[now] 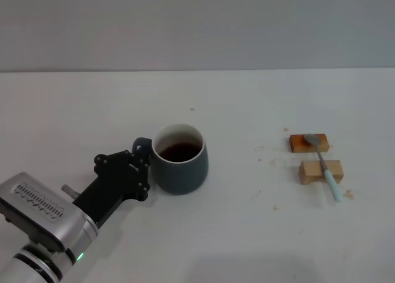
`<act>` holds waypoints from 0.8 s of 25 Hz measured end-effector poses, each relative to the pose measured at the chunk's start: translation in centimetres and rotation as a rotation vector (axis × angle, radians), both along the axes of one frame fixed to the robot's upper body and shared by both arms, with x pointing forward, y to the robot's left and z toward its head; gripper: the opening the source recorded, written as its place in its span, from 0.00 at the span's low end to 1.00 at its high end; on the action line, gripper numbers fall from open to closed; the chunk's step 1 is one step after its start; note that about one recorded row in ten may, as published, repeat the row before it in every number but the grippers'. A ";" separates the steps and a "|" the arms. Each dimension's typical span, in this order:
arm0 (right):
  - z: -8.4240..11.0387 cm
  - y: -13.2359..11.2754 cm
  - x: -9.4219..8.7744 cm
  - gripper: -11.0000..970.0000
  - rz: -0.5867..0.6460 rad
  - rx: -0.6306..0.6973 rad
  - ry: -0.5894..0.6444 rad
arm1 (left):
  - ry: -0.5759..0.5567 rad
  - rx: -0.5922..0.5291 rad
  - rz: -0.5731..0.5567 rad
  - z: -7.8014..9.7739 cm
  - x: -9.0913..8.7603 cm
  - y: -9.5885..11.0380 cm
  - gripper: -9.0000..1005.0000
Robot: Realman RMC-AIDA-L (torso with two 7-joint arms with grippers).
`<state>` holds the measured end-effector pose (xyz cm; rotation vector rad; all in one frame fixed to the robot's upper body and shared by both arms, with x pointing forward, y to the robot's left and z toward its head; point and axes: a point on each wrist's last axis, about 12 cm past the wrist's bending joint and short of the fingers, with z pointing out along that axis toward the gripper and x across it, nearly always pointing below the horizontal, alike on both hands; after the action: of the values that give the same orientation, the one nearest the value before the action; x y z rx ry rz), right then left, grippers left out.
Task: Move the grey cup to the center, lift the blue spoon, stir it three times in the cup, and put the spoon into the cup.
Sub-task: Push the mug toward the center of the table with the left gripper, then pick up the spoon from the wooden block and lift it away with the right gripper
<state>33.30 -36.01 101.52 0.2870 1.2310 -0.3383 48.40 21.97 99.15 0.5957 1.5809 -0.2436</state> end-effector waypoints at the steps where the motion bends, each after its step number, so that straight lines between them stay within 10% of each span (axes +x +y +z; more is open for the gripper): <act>1: 0.0 0.0 0.0 0.80 0.000 0.000 0.000 | -0.001 0.000 -0.009 0.0 0.0 -0.2 0.01; 20: 0.2 4.2 0.6 0.80 0.190 0.092 -0.052 | -0.085 -0.058 0.573 0.1 -3.2 11.2 0.01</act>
<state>33.92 -31.82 101.70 0.2541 1.2142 -0.1095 45.23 33.12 99.25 0.0902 1.5887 0.1642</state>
